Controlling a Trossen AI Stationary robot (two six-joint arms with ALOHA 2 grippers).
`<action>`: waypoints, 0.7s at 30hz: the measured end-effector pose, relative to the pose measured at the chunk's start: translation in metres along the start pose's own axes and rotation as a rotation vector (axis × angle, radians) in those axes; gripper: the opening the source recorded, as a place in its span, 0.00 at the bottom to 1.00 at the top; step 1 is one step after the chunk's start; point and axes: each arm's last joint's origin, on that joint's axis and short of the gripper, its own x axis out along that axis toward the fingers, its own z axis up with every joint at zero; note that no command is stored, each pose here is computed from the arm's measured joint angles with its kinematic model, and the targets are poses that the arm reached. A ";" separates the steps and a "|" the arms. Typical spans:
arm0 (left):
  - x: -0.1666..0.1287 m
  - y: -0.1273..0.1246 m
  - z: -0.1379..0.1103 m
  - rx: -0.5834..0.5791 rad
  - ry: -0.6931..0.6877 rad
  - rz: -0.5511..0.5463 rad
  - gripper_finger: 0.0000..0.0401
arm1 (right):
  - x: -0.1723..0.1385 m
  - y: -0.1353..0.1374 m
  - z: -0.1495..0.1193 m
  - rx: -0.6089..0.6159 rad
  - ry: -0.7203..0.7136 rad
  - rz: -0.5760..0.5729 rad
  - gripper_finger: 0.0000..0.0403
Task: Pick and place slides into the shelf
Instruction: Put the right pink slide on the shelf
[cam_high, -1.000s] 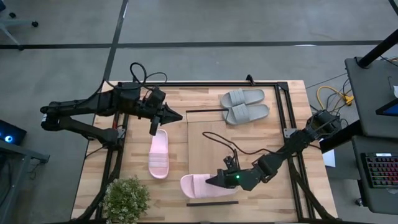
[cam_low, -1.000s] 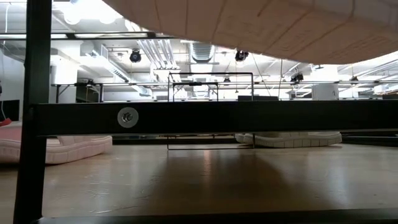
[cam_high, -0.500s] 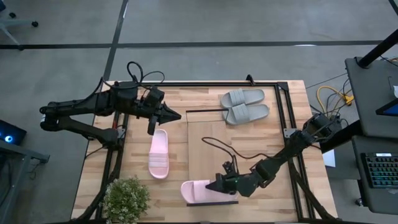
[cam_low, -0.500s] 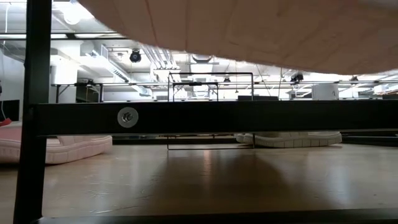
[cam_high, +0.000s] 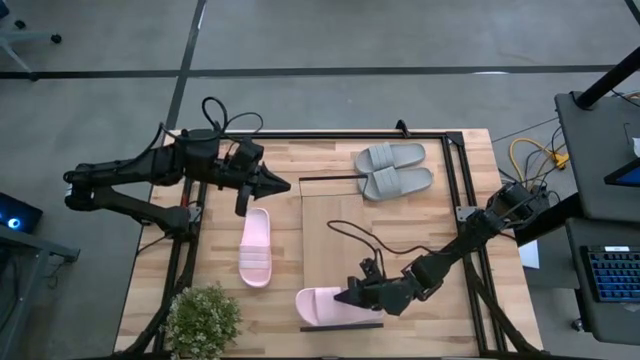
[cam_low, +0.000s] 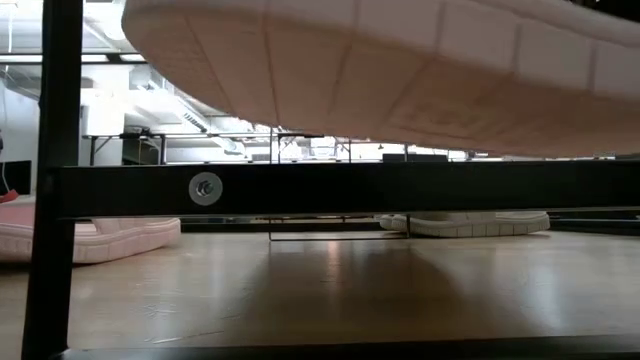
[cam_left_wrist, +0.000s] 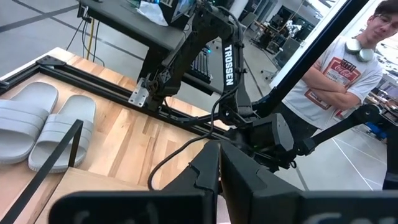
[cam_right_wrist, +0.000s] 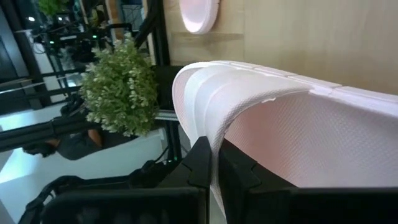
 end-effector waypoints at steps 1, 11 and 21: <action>0.000 0.000 0.001 0.010 -0.002 -0.001 0.00 | 0.000 0.000 0.000 -0.001 0.007 -0.004 0.02; -0.001 -0.002 0.002 0.019 -0.008 -0.005 0.00 | 0.021 -0.014 -0.007 0.047 0.049 0.029 0.02; -0.001 -0.001 0.002 0.018 -0.006 -0.005 0.00 | 0.025 -0.014 -0.009 0.049 0.063 0.044 0.02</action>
